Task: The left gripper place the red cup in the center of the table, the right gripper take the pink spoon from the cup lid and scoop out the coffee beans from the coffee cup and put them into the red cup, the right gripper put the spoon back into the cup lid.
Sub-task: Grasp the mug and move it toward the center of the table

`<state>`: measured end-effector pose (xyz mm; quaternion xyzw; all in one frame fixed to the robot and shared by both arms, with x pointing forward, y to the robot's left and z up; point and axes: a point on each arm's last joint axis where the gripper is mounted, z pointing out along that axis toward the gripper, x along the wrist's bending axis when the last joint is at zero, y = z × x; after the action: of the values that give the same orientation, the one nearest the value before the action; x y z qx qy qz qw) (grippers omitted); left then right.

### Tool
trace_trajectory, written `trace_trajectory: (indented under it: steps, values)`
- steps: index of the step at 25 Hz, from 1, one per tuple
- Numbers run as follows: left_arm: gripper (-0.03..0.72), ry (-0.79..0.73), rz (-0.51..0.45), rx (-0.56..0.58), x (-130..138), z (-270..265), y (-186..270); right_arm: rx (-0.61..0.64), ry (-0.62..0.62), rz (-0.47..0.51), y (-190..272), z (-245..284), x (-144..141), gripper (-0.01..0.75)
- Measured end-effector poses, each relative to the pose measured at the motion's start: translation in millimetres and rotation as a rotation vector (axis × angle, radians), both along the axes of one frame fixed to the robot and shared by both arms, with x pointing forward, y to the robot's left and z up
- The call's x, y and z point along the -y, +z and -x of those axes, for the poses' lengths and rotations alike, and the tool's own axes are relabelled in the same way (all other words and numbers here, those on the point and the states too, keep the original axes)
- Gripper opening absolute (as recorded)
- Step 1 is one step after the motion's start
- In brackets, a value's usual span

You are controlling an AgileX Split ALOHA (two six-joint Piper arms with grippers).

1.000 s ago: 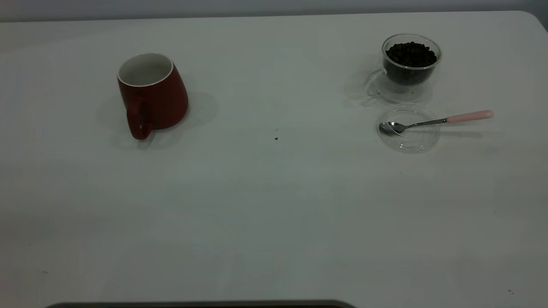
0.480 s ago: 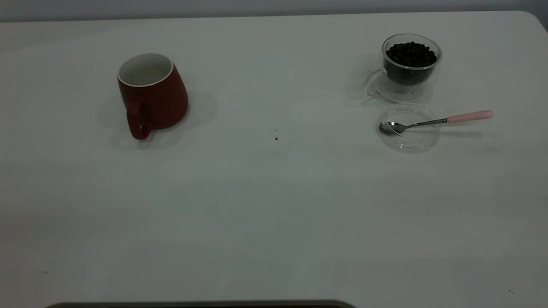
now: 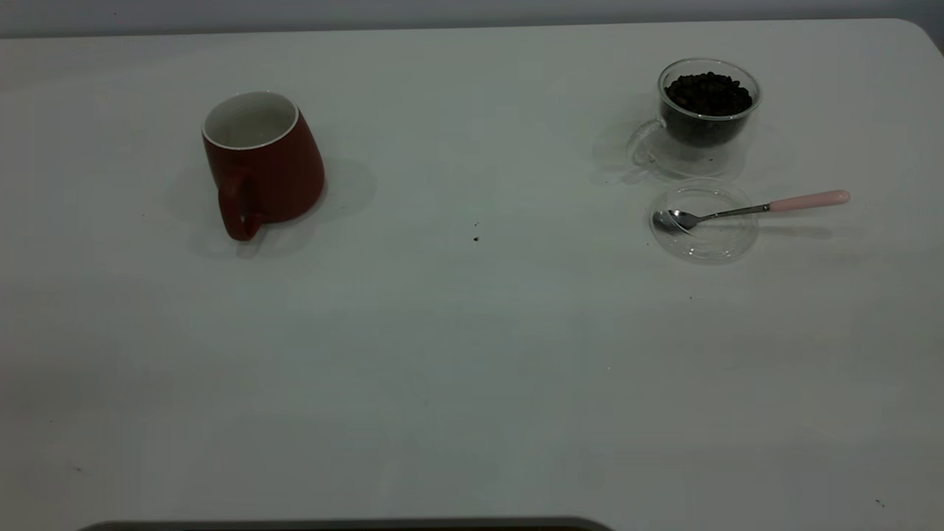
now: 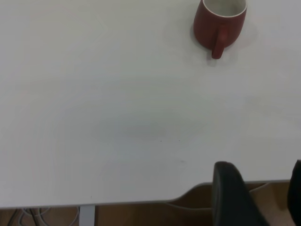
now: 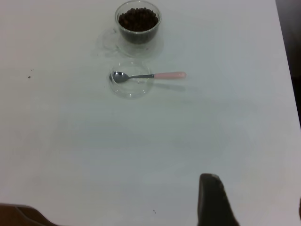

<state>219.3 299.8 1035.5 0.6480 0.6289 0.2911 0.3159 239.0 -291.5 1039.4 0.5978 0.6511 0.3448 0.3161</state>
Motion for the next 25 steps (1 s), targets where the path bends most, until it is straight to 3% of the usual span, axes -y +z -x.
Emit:
trace_trajectory:
  steps: [13, 20, 25]
  values:
    - [0.357, 0.002, -0.002, 0.008, -0.2, -2.1, -1.3, 0.0, 0.0, 0.0, 0.0, 0.0, 0.0, 0.465]
    - [0.345, 0.039, 0.048, 0.012, 0.0, -2.7, -0.8, 0.0, 0.0, 0.0, 0.0, 0.0, 0.0, 0.465]
    - [0.341, 0.058, 0.06, -0.124, 0.5, -23.1, 0.8, 0.0, 0.0, 0.0, 0.0, 0.0, 0.0, 0.465]
